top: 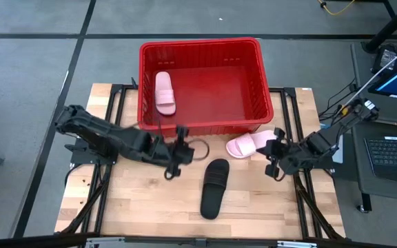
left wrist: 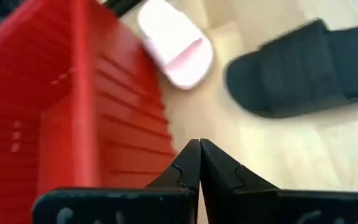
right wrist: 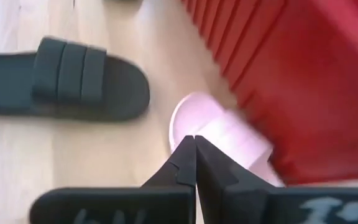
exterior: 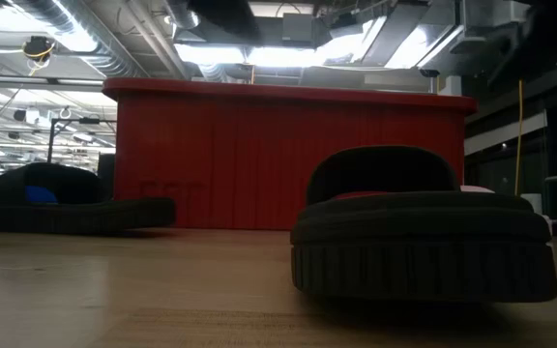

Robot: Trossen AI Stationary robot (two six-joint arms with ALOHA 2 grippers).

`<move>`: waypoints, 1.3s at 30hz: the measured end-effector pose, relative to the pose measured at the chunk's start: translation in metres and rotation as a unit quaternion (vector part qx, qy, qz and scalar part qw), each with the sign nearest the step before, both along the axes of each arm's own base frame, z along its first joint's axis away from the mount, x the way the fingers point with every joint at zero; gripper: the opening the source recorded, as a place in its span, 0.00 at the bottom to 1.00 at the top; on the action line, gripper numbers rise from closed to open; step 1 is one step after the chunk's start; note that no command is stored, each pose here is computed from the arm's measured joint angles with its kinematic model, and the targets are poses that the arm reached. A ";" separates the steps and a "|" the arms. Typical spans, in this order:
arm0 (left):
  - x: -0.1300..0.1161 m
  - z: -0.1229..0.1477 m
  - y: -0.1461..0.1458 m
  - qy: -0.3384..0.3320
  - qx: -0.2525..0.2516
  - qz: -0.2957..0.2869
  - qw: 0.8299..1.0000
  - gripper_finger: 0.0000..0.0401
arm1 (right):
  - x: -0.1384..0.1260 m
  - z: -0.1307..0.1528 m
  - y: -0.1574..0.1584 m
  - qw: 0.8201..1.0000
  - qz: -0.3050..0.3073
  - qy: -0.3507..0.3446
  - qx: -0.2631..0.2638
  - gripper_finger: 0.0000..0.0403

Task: Pick and place slides into bin
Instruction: Put the pink slide into the red bin

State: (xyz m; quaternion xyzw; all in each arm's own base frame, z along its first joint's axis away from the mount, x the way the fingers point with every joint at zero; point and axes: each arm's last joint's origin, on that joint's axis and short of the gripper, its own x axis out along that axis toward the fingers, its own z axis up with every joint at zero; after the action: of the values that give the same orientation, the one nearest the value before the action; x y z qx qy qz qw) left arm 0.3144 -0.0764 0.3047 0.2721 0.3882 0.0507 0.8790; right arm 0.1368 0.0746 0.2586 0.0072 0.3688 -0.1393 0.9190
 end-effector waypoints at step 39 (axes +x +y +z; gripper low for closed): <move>0.012 -0.069 0.041 -0.120 -0.009 -0.015 0.993 0.01 | -0.050 -0.079 -0.048 0.965 -0.106 -0.119 0.210 0.01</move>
State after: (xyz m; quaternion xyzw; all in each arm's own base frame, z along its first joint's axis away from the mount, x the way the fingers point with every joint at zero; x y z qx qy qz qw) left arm 0.3268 -0.0353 0.2361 0.2618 0.2764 0.0666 0.9223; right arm 0.0868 0.0268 0.1800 0.2560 0.2748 -0.1532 0.9140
